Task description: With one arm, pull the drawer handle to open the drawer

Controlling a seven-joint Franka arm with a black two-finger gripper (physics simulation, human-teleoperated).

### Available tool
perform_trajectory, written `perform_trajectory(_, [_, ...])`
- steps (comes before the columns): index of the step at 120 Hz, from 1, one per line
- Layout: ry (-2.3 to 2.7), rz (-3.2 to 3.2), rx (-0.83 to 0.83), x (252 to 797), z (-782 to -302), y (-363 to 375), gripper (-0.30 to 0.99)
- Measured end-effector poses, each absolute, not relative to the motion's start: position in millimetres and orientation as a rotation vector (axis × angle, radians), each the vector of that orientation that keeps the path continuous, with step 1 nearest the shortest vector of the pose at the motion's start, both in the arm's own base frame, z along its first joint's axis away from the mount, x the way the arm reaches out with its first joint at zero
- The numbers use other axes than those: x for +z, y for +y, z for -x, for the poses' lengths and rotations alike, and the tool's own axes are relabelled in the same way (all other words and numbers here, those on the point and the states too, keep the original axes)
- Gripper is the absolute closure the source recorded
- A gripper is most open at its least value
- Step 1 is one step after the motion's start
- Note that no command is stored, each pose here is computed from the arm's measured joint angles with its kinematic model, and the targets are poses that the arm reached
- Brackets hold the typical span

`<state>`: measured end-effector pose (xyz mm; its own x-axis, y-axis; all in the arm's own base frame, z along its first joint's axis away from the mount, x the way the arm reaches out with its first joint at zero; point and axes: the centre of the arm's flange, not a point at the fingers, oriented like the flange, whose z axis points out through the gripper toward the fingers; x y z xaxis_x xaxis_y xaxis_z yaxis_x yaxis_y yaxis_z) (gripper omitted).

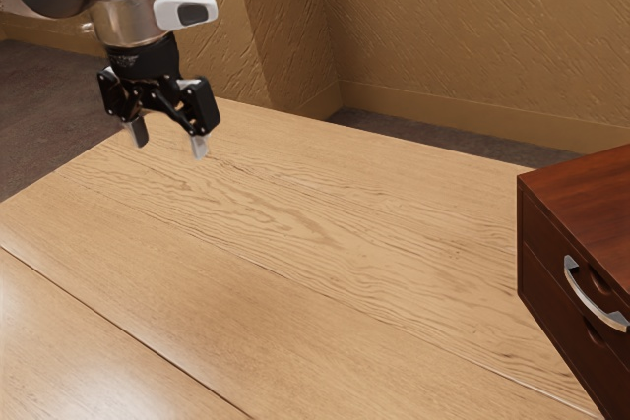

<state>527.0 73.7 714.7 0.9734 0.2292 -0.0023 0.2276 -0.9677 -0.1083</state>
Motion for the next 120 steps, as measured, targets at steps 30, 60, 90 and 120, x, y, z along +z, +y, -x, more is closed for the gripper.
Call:
perform_trajectory(30, [-0.352, 2.994, -0.313, 822.4, -481.1, 61.7, 0.0])
perform_trajectory(60, [-0.236, 2.994, -0.462, 868.9, -444.5, 27.3, 0.0])
perform_trajectory(90, [-0.127, 3.012, -0.419, 847.4, -467.6, 7.7, 0.0])
perform_trajectory(120, [-0.212, 3.004, -0.141, 718.2, -456.9, 41.9, 0.0])
